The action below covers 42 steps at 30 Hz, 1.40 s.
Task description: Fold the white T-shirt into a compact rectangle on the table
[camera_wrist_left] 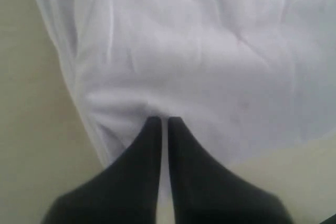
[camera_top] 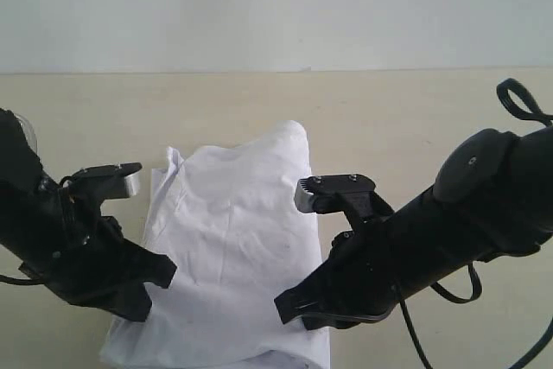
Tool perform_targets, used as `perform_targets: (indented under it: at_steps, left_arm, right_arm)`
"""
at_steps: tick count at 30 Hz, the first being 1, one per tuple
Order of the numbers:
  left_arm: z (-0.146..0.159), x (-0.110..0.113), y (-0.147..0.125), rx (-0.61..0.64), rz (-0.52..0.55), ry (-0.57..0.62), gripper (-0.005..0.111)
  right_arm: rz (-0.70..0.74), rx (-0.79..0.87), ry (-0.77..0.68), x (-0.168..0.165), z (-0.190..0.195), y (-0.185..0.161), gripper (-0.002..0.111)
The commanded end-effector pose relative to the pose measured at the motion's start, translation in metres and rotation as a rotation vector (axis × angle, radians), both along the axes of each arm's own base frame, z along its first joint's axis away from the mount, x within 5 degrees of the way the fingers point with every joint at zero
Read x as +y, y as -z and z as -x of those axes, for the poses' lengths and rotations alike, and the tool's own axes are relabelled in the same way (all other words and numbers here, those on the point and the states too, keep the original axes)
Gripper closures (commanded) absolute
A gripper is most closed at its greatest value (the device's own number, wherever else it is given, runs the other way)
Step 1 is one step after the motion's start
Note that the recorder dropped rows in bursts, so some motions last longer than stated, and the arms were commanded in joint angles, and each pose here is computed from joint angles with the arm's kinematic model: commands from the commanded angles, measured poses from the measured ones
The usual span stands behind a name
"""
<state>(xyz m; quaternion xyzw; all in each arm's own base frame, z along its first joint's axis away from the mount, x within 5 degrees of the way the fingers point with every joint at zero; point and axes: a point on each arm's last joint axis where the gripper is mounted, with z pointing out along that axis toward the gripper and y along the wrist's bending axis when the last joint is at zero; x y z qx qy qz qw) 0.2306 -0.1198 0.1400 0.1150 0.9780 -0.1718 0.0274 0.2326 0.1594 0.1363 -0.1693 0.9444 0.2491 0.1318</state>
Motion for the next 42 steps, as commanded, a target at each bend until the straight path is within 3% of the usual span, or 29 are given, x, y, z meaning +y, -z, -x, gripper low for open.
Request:
perform_targets:
  at_steps: [1,14,21,29,36,42]
  left_arm:
    - [0.001,0.000,0.011,0.034,-0.029,0.034,0.102]
    - [0.004,0.013,0.014,0.069,-0.176,0.035,0.102]
    - [0.004,0.011,-0.007,-0.004,-0.113,0.012,0.102]
    - [0.002,0.010,-0.050,-0.234,-0.009,-0.066,0.102]
    - [-0.015,0.002,-0.045,-0.338,0.053,-0.085,0.102]
    - [-0.043,-0.013,-0.025,-0.273,0.058,-0.035,0.102]
  right_arm:
    - [-0.001,-0.007,-0.009,0.000,0.000,-0.001,0.108]
    - [0.002,-0.011,-0.007,0.000,-0.001,-0.001,0.108]
    - [0.005,-0.017,-0.005,0.000,-0.001,-0.001,0.108]
    - [0.005,-0.018,0.015,-0.001,-0.002,-0.001,0.108]
    - [-0.009,-0.007,0.043,0.000,-0.003,-0.002,0.108]
    - [-0.011,-0.004,0.043,0.000,-0.003,-0.002,0.108]
